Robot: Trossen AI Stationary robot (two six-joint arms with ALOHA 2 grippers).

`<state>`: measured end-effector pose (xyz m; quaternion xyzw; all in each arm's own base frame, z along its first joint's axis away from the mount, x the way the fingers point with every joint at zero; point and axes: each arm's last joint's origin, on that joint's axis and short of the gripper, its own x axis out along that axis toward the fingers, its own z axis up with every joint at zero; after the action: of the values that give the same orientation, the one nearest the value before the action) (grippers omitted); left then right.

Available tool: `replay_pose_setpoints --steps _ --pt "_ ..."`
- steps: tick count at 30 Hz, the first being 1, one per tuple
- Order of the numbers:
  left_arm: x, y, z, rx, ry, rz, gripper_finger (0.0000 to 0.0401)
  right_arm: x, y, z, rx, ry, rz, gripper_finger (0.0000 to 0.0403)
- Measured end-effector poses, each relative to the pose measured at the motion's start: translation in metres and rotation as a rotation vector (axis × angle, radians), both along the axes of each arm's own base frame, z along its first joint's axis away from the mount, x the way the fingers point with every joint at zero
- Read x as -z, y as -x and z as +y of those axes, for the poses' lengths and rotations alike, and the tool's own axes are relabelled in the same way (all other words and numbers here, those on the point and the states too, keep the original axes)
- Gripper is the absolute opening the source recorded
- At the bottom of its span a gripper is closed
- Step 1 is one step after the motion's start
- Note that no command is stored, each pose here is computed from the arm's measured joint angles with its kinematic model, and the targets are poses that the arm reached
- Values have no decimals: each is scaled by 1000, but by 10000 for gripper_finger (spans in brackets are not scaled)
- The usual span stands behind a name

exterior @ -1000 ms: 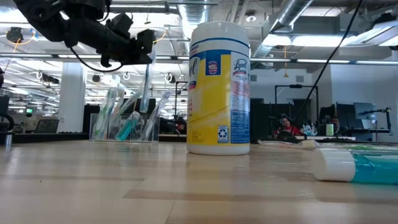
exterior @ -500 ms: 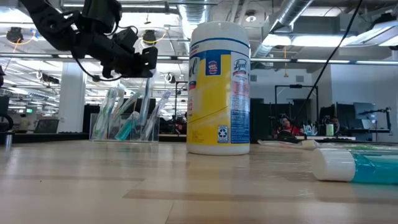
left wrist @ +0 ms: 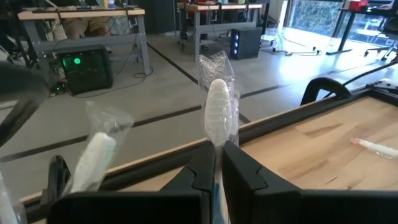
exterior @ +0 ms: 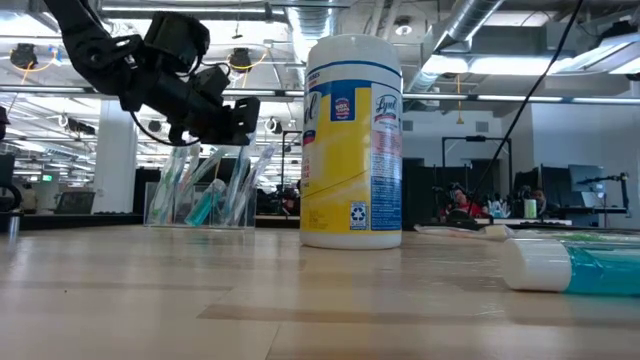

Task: Pick & Place toothbrushing station
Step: Put the top blue toothbrush into the transparent organizer

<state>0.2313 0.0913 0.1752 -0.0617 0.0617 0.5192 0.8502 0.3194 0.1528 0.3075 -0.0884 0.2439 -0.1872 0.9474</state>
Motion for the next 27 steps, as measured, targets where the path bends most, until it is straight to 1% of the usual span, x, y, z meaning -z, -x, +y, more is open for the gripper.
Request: replay_pose_setpoints --steps 8,11,19,27 --pt "11 -3 1 -5 25 16 8 0 0 0 0 2 3 98" --pt "11 -3 1 -5 26 16 15 0 0 0 0 2 3 98" --pt "12 -3 1 -2 29 24 51 0 0 0 0 1 3 98" --pt "12 -3 1 5 31 23 103 0 0 0 0 1 3 98"
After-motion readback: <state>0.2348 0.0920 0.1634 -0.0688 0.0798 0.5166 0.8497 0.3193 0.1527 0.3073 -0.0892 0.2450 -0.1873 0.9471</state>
